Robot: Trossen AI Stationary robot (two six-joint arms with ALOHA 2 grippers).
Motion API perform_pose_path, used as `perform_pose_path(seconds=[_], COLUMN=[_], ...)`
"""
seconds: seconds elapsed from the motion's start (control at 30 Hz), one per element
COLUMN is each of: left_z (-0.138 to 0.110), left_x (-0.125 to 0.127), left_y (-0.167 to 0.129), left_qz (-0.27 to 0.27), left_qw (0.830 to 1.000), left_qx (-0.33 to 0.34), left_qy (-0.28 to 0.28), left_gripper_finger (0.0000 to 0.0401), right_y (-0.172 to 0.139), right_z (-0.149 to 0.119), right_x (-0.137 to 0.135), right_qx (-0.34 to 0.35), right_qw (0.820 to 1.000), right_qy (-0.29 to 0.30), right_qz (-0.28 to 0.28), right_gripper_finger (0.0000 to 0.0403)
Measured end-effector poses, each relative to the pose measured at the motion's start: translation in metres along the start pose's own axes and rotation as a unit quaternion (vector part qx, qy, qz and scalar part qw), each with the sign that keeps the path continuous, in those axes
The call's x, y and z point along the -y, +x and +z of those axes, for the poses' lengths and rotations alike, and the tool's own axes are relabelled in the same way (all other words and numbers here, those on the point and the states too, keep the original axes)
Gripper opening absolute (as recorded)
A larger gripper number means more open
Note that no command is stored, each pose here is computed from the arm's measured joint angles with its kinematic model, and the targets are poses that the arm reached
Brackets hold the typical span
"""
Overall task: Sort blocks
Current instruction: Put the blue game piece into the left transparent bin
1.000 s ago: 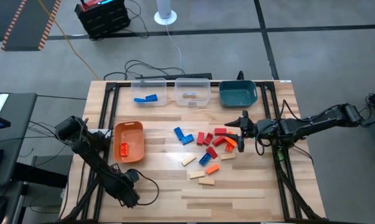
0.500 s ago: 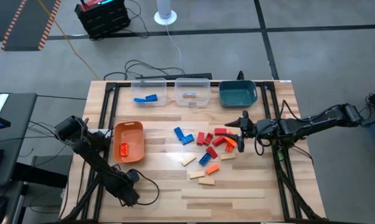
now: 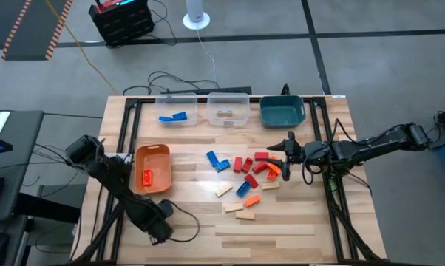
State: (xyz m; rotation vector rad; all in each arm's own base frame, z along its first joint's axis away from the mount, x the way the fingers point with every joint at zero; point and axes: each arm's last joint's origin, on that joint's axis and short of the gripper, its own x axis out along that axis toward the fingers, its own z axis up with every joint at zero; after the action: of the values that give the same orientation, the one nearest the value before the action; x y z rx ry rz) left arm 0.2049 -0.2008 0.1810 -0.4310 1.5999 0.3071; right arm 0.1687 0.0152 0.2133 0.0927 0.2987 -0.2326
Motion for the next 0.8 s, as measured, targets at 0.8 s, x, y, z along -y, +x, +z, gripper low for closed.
perform_pose_path(seconds=[0.8], left_z=[0.189], left_x=[-0.204], left_y=[-0.071], left_qz=[0.207], left_qw=[0.962], left_qx=[0.171], left_qy=[0.048], left_gripper_finger=[0.0138], right_y=[0.000], right_z=[-0.001], right_x=[0.000], right_qx=[-0.003], right_qw=[1.000], right_qy=[0.007], right_qz=[-0.001], right_gripper_finger=[0.0249])
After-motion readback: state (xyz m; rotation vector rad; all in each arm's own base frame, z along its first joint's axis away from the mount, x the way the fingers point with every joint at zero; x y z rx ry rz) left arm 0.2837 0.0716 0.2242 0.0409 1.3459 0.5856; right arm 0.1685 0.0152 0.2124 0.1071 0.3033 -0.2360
